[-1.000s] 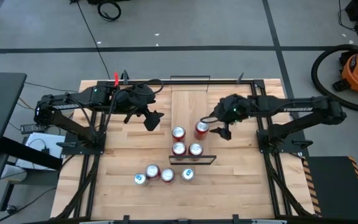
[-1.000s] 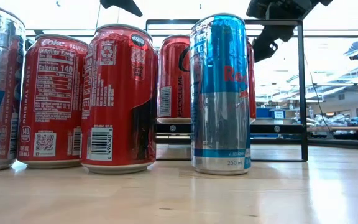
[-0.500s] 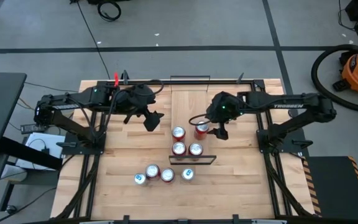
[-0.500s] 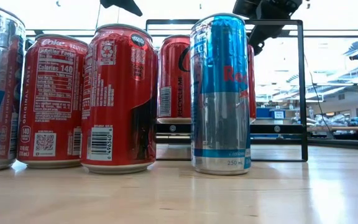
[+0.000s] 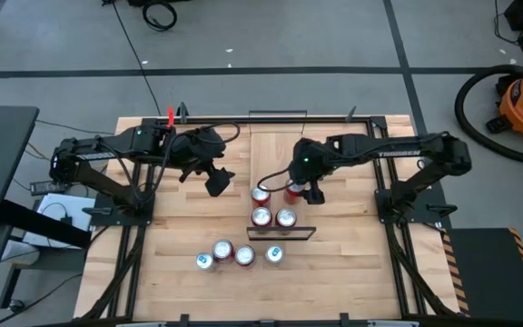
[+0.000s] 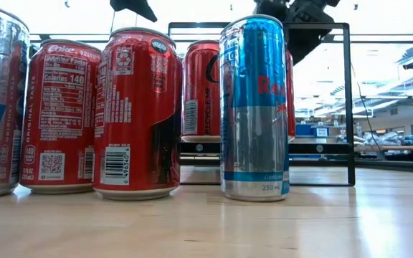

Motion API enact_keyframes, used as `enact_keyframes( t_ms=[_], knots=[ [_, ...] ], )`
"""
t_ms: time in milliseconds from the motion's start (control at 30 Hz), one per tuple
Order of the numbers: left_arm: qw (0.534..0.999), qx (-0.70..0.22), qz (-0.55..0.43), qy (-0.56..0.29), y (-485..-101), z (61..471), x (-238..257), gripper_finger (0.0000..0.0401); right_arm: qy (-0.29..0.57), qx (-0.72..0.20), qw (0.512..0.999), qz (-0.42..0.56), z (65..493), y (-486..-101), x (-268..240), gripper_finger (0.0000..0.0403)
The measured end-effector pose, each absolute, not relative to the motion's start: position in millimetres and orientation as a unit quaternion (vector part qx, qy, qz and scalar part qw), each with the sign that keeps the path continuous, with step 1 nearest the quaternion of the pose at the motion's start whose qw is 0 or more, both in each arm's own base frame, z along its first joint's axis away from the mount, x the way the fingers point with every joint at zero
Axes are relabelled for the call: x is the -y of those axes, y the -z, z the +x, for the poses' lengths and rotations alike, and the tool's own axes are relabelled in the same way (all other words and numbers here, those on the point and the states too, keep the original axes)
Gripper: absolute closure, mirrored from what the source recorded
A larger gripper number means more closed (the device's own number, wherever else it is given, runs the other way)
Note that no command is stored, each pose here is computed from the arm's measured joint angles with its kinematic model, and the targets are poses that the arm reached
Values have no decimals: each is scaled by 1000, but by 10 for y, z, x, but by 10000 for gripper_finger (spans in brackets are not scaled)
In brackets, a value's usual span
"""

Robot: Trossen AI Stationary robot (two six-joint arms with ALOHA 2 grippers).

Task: Place canned beverage on shelf
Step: Put the red soda can on the shelf aligned with the other red soda can

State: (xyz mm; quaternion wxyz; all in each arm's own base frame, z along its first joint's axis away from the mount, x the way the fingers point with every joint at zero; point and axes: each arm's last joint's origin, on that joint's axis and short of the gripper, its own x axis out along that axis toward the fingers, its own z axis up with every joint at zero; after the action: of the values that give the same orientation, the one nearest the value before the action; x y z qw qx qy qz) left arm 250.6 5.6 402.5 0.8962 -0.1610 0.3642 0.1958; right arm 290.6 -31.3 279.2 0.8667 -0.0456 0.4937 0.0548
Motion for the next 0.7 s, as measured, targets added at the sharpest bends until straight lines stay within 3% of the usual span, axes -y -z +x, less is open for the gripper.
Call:
enact_keyframes(
  t_ms=[200, 533, 700],
  knots=[
    [896, -366, -159, -195, -4024, 2502, -55, 46, -40, -529, 847, -29, 2972, -2635, 335, 28],
    [896, -365, -160, -195, -4025, 2502, -55, 46, 35, -538, 840, 67, 3021, -2565, 338, 88],
    [896, -366, -160, -195, -4025, 2502, -56, 46, 81, -533, 831, 137, 3023, -2567, 324, 80]
  ],
)
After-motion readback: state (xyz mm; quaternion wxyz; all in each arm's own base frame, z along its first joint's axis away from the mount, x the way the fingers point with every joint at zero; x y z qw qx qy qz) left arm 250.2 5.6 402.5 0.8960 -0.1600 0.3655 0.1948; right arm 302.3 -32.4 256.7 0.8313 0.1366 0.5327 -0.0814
